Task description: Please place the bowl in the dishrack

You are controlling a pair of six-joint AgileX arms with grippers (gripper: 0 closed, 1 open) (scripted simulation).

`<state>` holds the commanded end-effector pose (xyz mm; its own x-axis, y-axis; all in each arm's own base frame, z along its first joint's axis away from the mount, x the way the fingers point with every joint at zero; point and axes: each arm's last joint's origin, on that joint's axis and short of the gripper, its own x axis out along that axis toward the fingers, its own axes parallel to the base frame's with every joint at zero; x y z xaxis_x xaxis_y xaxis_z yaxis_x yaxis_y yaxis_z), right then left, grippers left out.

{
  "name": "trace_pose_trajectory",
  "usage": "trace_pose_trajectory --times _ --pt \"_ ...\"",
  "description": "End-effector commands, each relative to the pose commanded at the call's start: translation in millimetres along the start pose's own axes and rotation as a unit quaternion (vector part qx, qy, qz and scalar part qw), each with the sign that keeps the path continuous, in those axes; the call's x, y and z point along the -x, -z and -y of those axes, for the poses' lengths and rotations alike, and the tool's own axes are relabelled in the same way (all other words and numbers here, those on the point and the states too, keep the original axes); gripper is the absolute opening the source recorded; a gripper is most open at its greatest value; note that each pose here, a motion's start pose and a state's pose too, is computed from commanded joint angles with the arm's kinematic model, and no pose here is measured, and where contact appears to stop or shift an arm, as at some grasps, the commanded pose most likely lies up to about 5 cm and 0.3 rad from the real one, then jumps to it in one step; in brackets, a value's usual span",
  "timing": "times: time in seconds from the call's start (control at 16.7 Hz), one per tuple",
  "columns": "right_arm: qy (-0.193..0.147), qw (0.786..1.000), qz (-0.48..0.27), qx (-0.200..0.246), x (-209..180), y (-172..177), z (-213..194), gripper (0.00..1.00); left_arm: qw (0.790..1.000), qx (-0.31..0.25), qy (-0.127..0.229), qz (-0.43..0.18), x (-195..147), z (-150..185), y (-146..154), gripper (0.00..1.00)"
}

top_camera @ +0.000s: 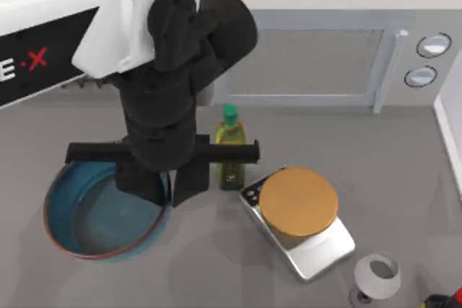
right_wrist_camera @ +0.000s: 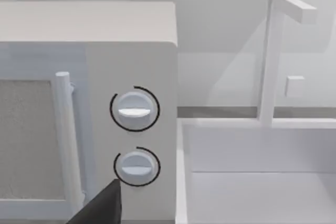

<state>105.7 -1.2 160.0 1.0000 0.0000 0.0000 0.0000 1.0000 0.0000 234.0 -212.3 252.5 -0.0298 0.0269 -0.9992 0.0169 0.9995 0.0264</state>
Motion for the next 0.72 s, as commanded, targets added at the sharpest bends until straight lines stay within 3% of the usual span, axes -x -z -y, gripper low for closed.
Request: trace_pose_trajectory --times 0.3,0.72 --pt "0.0 1.0 0.0 0.0 0 0 0 1.0 1.0 -0.002 0.011 0.013 68 -14 14 0.0" --pt "0.0 1.0 0.0 0.0 0 0 0 1.0 1.0 0.001 0.02 0.023 76 -20 13 0.0"
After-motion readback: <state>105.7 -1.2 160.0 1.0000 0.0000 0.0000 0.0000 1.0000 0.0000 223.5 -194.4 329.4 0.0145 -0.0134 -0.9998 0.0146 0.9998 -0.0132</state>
